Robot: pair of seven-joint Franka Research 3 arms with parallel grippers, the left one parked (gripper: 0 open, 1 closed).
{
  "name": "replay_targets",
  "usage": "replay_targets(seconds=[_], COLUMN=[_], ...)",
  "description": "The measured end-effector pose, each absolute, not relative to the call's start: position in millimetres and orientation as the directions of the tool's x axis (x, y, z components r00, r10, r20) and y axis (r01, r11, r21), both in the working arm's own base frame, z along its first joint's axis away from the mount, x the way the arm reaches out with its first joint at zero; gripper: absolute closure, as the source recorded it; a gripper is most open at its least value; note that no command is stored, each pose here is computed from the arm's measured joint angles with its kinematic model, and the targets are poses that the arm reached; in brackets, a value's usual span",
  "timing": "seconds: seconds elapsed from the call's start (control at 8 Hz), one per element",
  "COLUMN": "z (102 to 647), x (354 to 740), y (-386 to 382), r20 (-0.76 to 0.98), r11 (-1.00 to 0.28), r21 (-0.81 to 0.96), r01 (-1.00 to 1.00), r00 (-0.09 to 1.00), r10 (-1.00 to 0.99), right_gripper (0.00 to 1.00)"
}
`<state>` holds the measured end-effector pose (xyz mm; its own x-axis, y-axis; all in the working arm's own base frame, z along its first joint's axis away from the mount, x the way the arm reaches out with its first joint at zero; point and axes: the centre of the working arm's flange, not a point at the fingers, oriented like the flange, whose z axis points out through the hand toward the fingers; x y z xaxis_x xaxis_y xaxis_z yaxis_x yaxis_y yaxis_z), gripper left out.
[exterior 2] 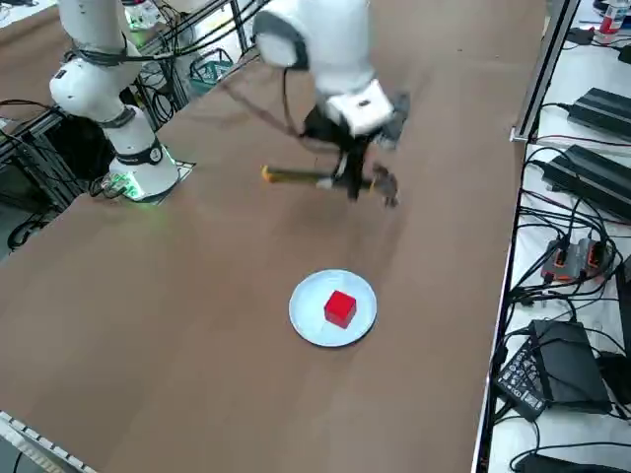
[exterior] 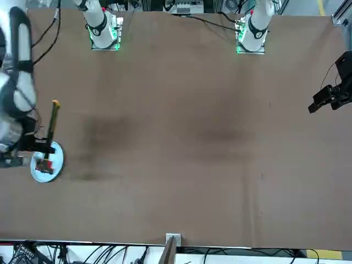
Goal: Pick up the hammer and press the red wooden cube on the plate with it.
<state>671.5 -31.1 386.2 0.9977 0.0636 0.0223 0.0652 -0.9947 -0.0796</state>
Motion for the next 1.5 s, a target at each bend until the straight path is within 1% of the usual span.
replay_targets(seconds=[0.25,0.5,0.75,0.88,1.25,1.38,1.5], z=[346,294,242,227,214,213,213], x=[660,638,613,606,603,603,603], y=[57,108,133,139,138,138,140], r20=[0.021,0.085,0.139,0.137,0.122,0.120,0.120], r11=[-0.991,-0.991,-0.995,-0.996,-0.997,-0.997,-0.997], r21=[-0.105,-0.105,-0.070,-0.059,-0.048,-0.047,-0.047], r01=[0.080,0.087,0.069,0.066,0.061,0.061,0.064], r00=[0.997,0.993,0.989,0.989,0.991,0.991,0.991], r10=[0.078,0.078,0.059,0.057,0.054,0.055,0.058], right_gripper=[0.79,0.79,0.79,0.79,0.79,0.77,0.62])
